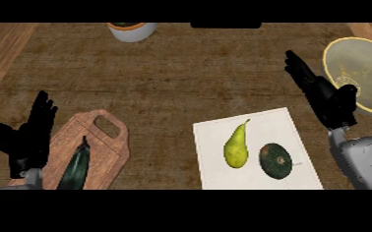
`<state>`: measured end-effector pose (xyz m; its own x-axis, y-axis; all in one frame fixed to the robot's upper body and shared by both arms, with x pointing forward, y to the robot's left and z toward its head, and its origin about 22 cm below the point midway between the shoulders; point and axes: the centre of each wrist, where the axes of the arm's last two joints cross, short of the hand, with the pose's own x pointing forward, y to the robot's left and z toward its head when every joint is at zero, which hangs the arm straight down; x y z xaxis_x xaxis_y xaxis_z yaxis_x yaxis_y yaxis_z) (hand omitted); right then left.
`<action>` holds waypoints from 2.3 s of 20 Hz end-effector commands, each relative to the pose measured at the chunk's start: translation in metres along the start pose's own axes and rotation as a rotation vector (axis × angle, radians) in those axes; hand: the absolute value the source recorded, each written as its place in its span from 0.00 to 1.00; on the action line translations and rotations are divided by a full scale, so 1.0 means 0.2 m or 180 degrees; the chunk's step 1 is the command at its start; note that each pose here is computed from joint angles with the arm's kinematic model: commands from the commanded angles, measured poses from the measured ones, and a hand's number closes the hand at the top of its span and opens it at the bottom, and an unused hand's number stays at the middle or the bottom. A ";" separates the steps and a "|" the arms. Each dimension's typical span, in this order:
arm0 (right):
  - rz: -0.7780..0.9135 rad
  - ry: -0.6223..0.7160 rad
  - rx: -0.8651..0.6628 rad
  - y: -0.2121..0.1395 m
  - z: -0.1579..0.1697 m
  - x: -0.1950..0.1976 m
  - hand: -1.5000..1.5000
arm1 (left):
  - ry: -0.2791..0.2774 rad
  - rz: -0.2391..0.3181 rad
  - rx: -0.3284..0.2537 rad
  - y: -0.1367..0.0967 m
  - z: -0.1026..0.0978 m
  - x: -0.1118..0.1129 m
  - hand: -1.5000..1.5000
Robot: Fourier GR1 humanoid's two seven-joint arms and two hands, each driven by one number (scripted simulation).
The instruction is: Pick the pear from the placemat and place it in the bowl
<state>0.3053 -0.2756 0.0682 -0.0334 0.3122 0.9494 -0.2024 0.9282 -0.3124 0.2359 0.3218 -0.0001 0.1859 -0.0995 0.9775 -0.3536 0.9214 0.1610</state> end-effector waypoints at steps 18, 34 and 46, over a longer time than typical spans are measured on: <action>0.1527 0.0338 -0.1572 0.41 0.63 0.01 0.00 | -0.0584 -0.0315 -0.0325 0.05 -0.05 0.24 0.50; 0.2235 0.1202 -0.1290 0.45 0.59 0.60 0.00 | -0.0735 -0.0316 -0.0627 -0.14 -0.12 0.36 0.50; 0.2281 0.1985 -0.0224 0.43 0.27 0.59 0.00 | -0.0682 -0.0305 -0.0651 -0.12 -0.11 0.35 0.50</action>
<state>0.2169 -0.1804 0.1453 0.3132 0.8223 0.4751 -0.1215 0.5309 -0.8387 0.2770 0.2993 0.0603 -0.0010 -0.2486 0.9686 -0.1440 0.9586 0.2458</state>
